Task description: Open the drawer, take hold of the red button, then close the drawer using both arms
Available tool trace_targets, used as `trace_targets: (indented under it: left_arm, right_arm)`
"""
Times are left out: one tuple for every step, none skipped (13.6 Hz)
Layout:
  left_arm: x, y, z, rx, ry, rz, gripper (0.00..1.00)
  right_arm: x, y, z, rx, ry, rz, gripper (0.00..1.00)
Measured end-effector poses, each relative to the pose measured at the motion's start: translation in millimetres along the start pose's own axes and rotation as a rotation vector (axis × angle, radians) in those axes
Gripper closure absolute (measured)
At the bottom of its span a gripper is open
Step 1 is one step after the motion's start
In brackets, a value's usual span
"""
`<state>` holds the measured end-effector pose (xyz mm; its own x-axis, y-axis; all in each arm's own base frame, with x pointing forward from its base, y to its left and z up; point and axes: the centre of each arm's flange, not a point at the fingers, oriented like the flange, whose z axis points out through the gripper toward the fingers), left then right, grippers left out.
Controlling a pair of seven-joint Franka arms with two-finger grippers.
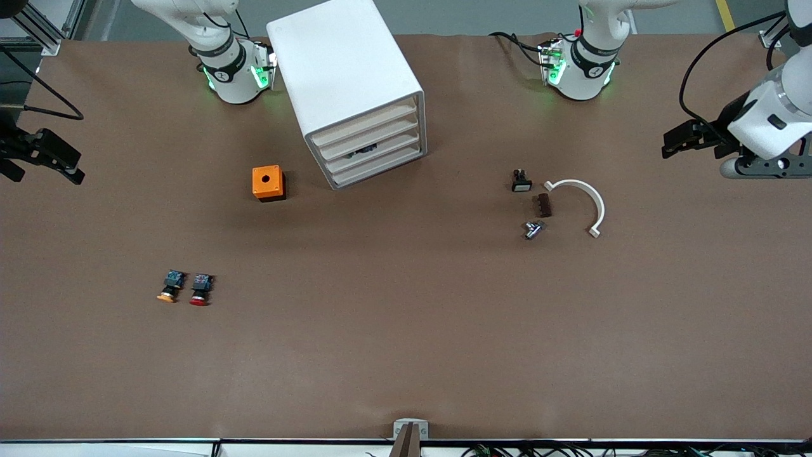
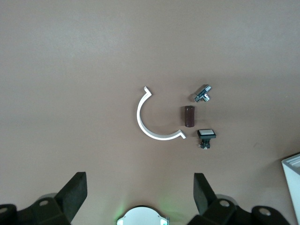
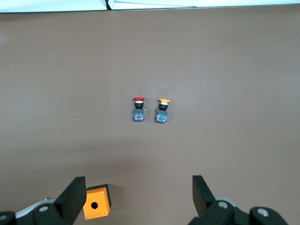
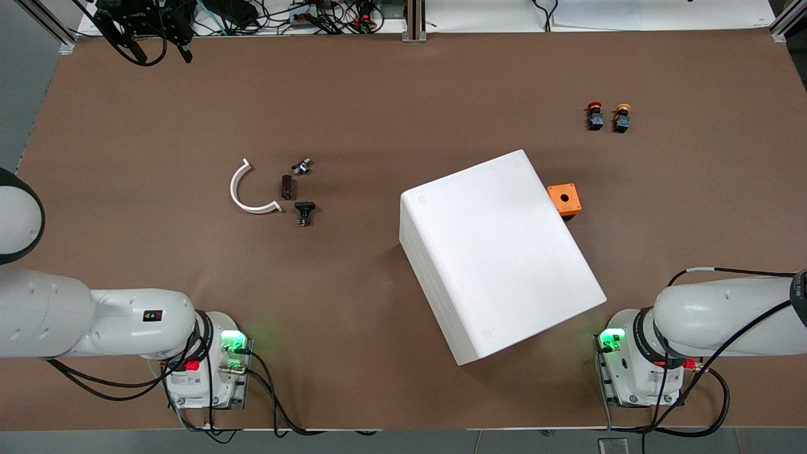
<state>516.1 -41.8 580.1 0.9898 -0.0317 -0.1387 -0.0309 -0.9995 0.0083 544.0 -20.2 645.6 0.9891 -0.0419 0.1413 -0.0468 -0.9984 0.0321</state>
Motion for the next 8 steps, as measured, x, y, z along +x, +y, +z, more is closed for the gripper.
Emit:
trace_targets:
  left_arm:
    - [-2.3, 2.1, -0.3, 0.004, 0.002, 0.005, 0.00]
    - [-3.6, 2.4, -0.9, 0.004, 0.006, 0.005, 0.00]
    - [-4.0, 1.7, -1.4, 0.004, 0.011, 0.004, 0.00]
    - [-3.7, 0.1, -0.9, 0.003, 0.017, 0.001, 0.00]
    - [-3.3, -2.3, -0.1, 0.001, 0.026, -0.003, 0.00]
    - [-2.8, -5.1, 0.6, 0.000, 0.038, -0.008, 0.00]
    - [-2.8, -7.9, 0.2, -0.002, 0.051, -0.013, 0.00]
    - [-3.0, -9.9, -1.8, -0.003, 0.065, -0.017, 0.00]
  right_arm:
    - [0.0, 0.0, 0.0, 0.000, 0.000, 0.000, 0.00]
    - [0.0, 0.1, -0.1, -0.001, 0.000, 0.000, 0.00]
    - [0.0, 0.1, -0.1, -0.001, 0.000, 0.000, 0.00]
    - [0.0, 0.1, -0.1, -0.001, 0.000, 0.000, 0.00]
    - [0.0, 0.1, -0.1, -0.001, 0.000, 0.000, 0.00]
    - [0.0, 0.1, -0.1, -0.001, 0.000, 0.000, 0.00]
    - [0.0, 0.1, -0.1, -0.001, 0.000, -0.001, 0.00]
    - [0.0, 0.1, -0.1, -0.001, 0.000, -0.001, 0.00]
